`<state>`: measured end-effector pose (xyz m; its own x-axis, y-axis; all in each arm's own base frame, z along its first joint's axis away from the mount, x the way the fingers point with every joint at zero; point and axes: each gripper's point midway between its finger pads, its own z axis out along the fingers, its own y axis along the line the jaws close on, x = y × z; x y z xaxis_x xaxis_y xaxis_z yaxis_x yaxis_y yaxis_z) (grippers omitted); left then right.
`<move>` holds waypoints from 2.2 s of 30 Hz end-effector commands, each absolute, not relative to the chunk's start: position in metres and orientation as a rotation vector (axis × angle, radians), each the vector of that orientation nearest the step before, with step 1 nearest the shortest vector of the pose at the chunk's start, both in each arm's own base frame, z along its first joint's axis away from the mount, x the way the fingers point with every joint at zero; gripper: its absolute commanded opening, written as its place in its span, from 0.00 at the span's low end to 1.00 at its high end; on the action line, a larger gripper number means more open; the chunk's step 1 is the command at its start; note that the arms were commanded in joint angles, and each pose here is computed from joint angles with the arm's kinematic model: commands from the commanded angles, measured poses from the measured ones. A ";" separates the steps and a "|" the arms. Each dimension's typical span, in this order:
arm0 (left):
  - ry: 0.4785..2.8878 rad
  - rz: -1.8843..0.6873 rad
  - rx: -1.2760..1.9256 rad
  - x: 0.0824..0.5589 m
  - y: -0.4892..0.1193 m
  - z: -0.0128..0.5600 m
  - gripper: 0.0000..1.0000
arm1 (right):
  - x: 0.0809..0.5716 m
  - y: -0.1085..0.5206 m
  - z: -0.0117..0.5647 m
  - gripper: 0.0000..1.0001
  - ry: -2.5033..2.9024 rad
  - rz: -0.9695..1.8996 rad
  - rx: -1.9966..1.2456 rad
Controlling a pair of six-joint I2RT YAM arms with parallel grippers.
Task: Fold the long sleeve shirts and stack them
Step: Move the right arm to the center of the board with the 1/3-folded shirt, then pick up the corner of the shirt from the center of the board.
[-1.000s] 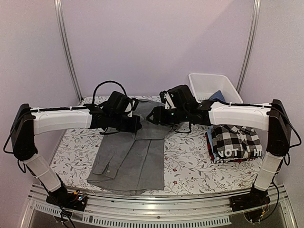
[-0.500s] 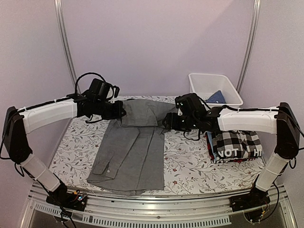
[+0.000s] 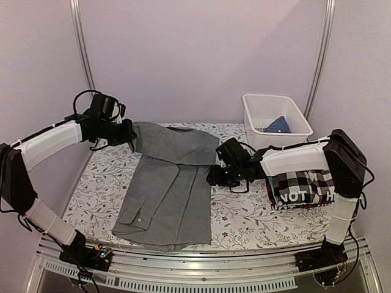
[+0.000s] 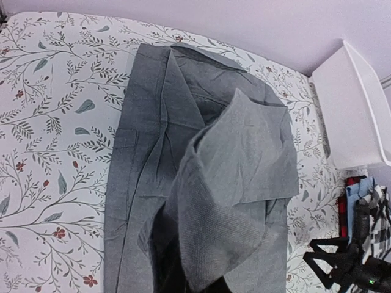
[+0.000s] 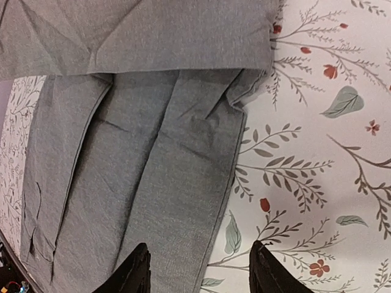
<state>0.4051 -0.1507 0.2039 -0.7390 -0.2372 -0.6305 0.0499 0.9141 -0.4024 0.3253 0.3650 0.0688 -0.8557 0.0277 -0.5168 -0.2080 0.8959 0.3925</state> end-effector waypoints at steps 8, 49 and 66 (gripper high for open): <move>2.401 -0.516 -0.140 0.397 -0.130 0.186 0.00 | 0.292 0.431 0.042 0.28 2.634 0.751 -0.259; 2.318 -0.943 0.104 0.399 -0.224 0.217 0.00 | 0.204 0.265 0.042 0.31 2.883 0.369 -0.103; 2.282 -0.971 0.151 0.409 -0.238 0.238 0.00 | 0.142 0.255 0.022 0.25 2.971 0.367 0.029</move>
<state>0.4041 -0.2289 0.2291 -0.7960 -0.1519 -0.5859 0.3060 0.7341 -0.6061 0.1441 0.2523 0.0218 -0.9904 0.0021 -0.1381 -0.0305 0.9719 0.2335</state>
